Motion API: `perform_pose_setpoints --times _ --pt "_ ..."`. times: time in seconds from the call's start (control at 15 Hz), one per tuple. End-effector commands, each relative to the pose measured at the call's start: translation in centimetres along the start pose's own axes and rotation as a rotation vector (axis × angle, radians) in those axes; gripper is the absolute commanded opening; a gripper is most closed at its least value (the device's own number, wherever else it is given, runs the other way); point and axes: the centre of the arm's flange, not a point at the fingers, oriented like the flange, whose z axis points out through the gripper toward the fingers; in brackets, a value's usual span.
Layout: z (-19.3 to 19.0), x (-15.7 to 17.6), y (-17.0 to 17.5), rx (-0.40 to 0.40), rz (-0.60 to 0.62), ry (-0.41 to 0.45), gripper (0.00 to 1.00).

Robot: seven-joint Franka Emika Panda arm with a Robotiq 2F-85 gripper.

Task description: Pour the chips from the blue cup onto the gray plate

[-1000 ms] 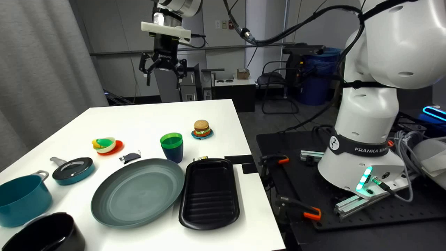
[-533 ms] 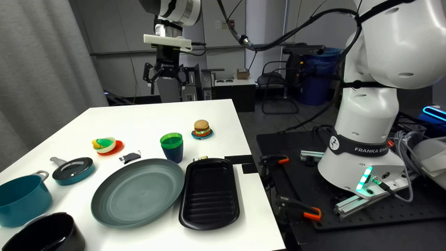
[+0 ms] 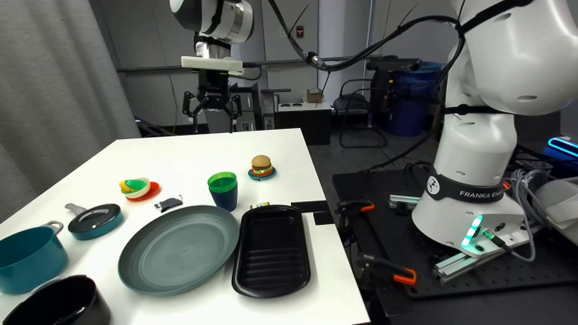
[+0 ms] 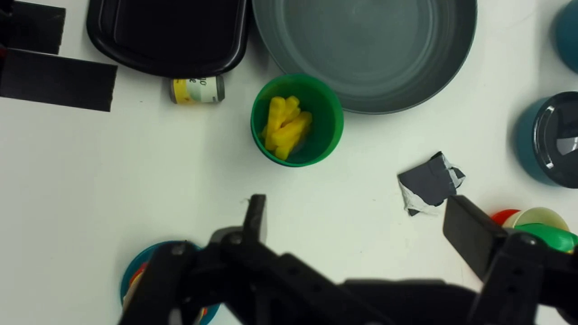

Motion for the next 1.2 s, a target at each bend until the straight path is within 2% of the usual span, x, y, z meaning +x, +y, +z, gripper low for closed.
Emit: perform_pose_setpoints --times 0.0,0.53,1.13 --pt "0.0 0.6 -1.2 -0.006 -0.006 -0.003 1.00" --pt "0.2 -0.1 -0.6 0.007 -0.009 0.007 1.00" --pt "3.2 1.2 -1.1 -0.041 0.024 0.007 1.00"
